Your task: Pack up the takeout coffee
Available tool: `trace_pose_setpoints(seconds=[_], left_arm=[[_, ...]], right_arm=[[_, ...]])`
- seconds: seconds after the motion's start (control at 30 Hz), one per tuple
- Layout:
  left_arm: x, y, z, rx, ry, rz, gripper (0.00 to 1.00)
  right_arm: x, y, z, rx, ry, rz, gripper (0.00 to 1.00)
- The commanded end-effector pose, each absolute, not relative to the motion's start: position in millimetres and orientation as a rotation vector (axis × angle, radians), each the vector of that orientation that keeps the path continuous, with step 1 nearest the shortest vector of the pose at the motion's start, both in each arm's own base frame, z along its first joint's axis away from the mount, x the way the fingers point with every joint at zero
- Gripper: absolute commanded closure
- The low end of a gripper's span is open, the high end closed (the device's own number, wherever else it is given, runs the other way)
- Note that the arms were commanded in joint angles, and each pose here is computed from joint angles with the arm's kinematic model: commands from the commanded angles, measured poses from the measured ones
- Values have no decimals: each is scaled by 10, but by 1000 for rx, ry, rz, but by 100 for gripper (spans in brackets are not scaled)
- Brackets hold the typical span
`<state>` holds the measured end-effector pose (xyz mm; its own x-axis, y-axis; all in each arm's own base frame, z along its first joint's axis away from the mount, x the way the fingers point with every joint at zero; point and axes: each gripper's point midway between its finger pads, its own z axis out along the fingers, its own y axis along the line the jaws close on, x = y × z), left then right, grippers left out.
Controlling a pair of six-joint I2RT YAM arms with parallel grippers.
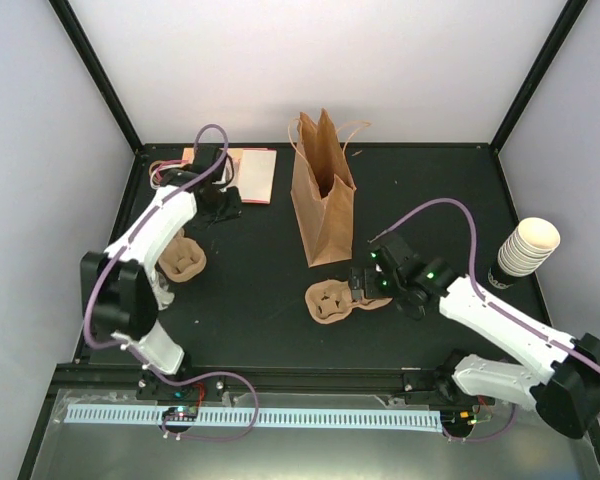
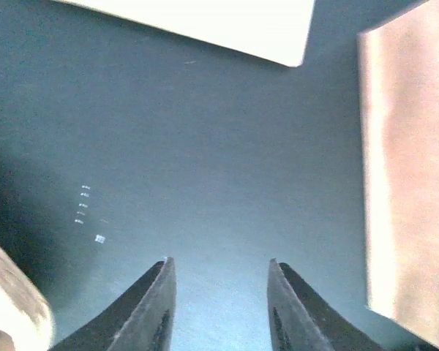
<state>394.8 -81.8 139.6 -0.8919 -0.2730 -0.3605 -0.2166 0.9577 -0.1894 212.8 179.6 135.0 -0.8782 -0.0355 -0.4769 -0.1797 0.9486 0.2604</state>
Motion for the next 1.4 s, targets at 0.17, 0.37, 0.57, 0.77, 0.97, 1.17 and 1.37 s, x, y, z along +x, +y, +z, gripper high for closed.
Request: trace_pose_setpoints(seconds=[0.17,0.37,0.57,0.77,0.97,1.17,1.37], left_arm=[[3479,-1285,2615,-122,2429,-478,5],[3343,-1234,3129,-144,2170,-641,1],[3222,-1118,3276,-186,1986,-734,1],[3216,-1152,3208,-164,2073,-733,1],[3117,-1266,3265,-57,2053,-789,1],[3062,-1333,3279,-24,2059,-836,1],[3041,-1424,3313,44,2118,-865,1]], right_arm=[[2232,1908,1215,-199,2660,380,0],[2275,2067,1262,-294,2587,479,0],[2235,2126,1153,-342,2658,433,2],[2194,2207,940,-409,2729,348,8],[2212,2161,784,-403,2754,271,10],[2253,2103,630,-408,2778,176,11],[2229,2123,515,-431,2796,138,12]])
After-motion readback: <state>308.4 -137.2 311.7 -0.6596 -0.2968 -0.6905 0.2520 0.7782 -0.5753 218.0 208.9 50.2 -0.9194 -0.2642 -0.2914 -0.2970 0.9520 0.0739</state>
